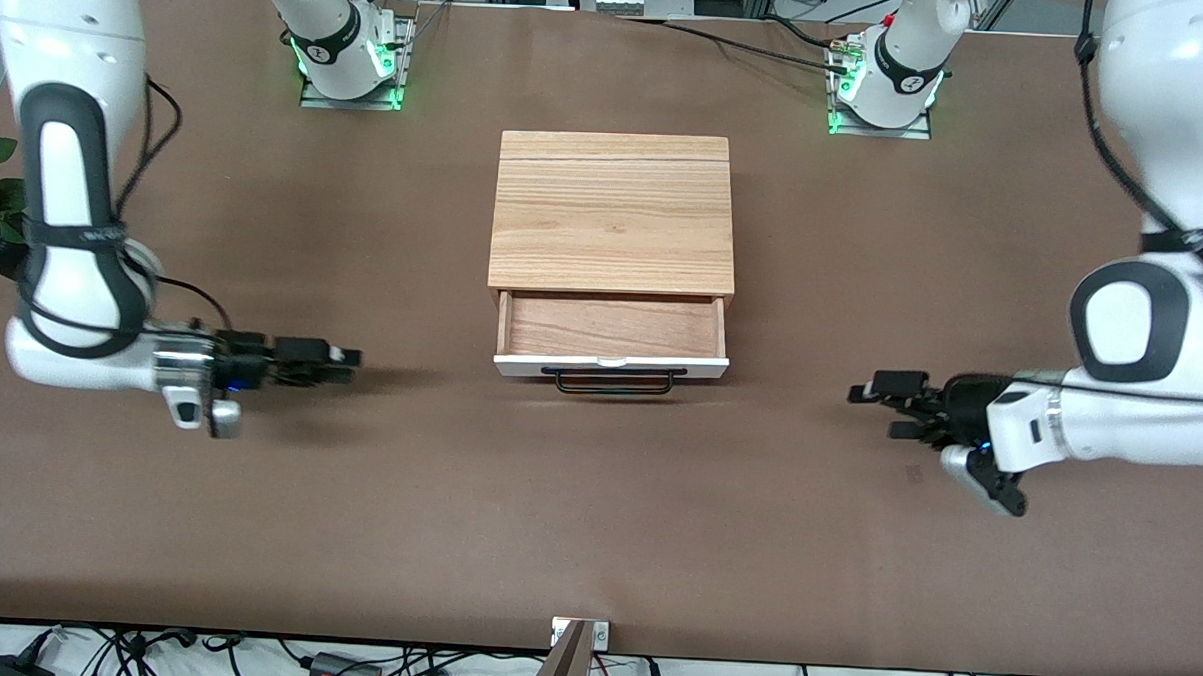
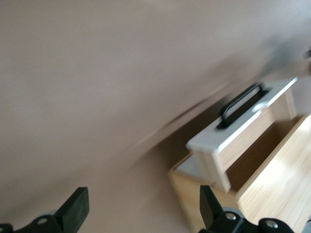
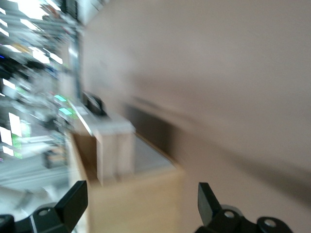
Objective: Pull top drawer with both arms simultaneously
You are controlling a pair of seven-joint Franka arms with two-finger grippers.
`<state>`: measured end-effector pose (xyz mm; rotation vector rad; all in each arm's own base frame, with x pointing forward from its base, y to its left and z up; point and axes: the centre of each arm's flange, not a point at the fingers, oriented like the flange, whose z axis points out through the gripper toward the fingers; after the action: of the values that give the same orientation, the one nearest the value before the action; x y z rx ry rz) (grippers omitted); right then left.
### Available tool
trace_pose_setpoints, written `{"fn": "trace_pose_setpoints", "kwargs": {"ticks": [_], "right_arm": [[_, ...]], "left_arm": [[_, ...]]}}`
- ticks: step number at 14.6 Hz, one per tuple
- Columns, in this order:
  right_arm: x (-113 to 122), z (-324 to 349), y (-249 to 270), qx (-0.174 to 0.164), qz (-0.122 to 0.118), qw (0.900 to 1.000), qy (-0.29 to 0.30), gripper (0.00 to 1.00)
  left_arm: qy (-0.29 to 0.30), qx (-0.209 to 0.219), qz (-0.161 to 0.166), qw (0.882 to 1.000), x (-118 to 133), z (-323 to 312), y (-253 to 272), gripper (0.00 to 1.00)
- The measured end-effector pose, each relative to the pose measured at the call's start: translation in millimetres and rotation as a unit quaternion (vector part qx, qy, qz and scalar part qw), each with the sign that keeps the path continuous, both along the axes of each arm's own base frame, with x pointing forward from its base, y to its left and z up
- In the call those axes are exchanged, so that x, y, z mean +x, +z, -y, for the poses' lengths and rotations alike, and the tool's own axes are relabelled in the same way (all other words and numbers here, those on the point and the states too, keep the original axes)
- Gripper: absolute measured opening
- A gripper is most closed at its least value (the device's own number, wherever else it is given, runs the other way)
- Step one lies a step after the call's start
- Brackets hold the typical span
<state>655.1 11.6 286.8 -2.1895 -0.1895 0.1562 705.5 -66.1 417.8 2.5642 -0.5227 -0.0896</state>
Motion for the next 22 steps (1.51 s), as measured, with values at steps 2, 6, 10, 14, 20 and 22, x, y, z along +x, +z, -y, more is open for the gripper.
{"fn": "trace_pose_setpoints", "kwargs": {"ticks": [2, 6, 10, 14, 20, 22], "right_arm": [[-12, 43, 30, -0.066, 0.000, 0.997, 0.025, 1.00], [-37, 121, 94, -0.182, -0.008, 0.983, 0.020, 1.00], [-49, 162, 150, -0.248, -0.021, 0.968, -0.036, 1.00], [-46, 174, 178, -0.347, -0.034, 0.937, -0.036, 1.00], [-43, 155, 227, -0.467, -0.044, 0.883, 0.011, 1.00], [-38, 117, 250, -0.511, -0.044, 0.858, -0.023, 1.00]], "left_arm": [[-0.016, 0.074, -0.002, 0.997, -9, -30, 15, 1.00], [0.030, 0.171, 0.003, 0.985, -21, -53, 59, 1.00], [0.150, 0.247, -0.014, 0.957, -50, -68, 126, 1.00], [0.183, 0.250, 0.022, 0.951, -77, -81, 189, 1.00], [0.191, 0.257, -0.007, 0.947, -94, -98, 174, 1.00], [0.188, 0.259, 0.004, 0.947, -114, -89, 170, 1.00]]}}
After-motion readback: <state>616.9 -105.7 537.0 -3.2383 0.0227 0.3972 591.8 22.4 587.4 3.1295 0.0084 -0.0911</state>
